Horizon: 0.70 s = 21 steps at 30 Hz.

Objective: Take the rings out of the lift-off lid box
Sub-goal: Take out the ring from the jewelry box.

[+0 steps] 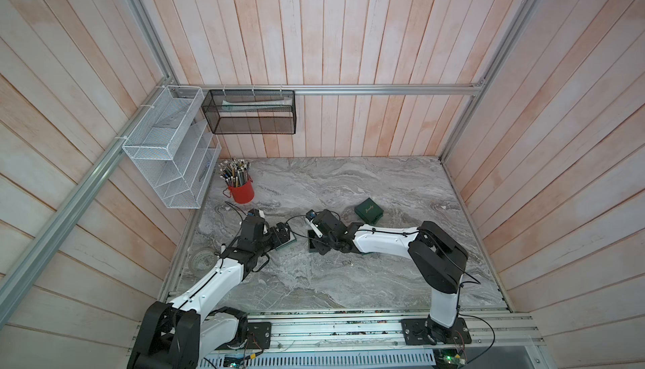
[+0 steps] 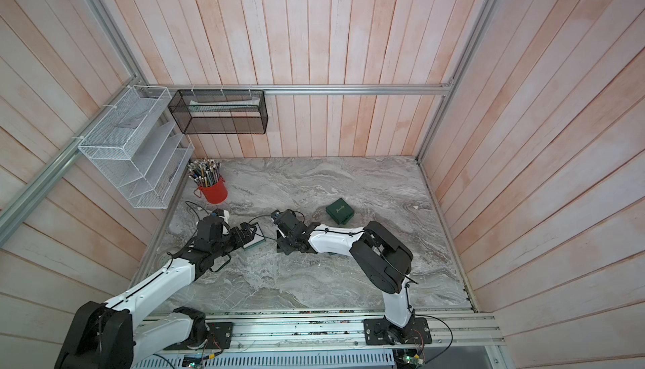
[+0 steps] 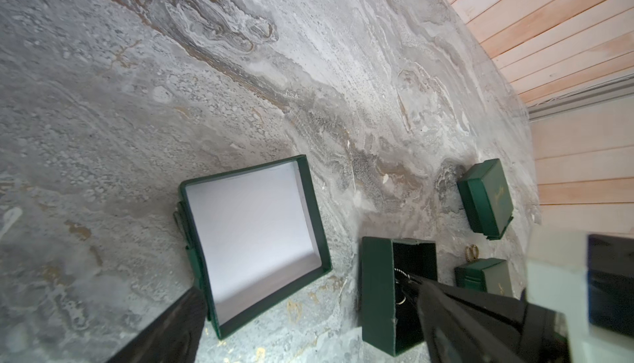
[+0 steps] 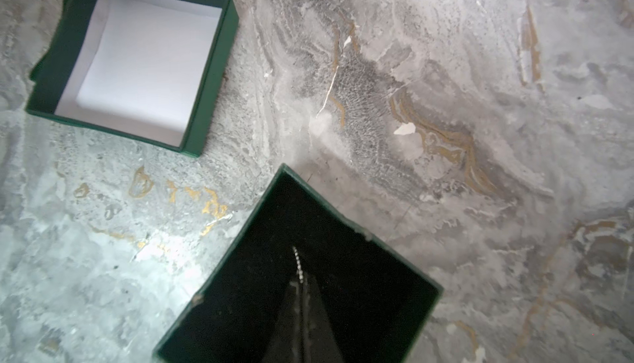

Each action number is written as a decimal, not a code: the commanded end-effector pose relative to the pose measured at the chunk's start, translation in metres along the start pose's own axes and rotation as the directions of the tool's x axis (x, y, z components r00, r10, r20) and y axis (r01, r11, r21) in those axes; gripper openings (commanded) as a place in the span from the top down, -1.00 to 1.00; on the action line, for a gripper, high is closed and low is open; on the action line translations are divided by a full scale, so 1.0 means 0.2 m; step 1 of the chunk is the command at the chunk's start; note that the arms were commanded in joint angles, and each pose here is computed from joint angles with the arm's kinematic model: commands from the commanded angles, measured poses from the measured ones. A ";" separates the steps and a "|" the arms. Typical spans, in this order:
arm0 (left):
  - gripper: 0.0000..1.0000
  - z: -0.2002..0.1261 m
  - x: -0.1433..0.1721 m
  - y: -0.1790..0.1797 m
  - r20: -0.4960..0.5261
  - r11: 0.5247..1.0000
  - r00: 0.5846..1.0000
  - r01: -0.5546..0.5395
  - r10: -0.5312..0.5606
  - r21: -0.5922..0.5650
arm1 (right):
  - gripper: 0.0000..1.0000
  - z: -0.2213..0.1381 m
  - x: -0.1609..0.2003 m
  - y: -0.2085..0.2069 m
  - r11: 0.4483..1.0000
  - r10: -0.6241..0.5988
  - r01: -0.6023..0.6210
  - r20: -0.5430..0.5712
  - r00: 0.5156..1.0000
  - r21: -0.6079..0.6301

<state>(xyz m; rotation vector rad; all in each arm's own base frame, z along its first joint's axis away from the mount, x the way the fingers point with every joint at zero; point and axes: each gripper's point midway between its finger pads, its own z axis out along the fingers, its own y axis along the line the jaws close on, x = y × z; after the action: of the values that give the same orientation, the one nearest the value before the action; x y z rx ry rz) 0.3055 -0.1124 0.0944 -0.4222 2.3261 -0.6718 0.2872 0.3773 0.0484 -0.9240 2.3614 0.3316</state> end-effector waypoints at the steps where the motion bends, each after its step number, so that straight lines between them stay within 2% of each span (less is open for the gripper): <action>1: -0.90 0.00 0.02 -0.06 0.002 0.999 1.000 -0.002 0.002 0.052 | 1.00 -0.07 -0.01 -0.04 0.997 0.077 -0.077 -0.002 0.997 -0.005; 8: -0.88 0.03 0.08 -0.18 -0.023 0.994 0.999 -0.033 0.035 0.101 | 1.00 -0.11 -0.02 -0.12 0.992 0.129 -0.129 0.015 0.992 0.009; 21: -0.81 0.14 0.18 -0.33 -0.095 0.978 0.993 -0.052 0.072 0.201 | 1.00 -0.18 -0.05 -0.12 0.974 0.219 -0.216 0.030 0.975 -0.074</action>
<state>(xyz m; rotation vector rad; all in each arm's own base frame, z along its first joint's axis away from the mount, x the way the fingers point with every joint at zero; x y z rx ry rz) 0.2952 -0.1817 0.0801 -0.2550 2.3798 -0.8458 0.2956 0.3543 0.0753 -0.7295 2.4182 0.4625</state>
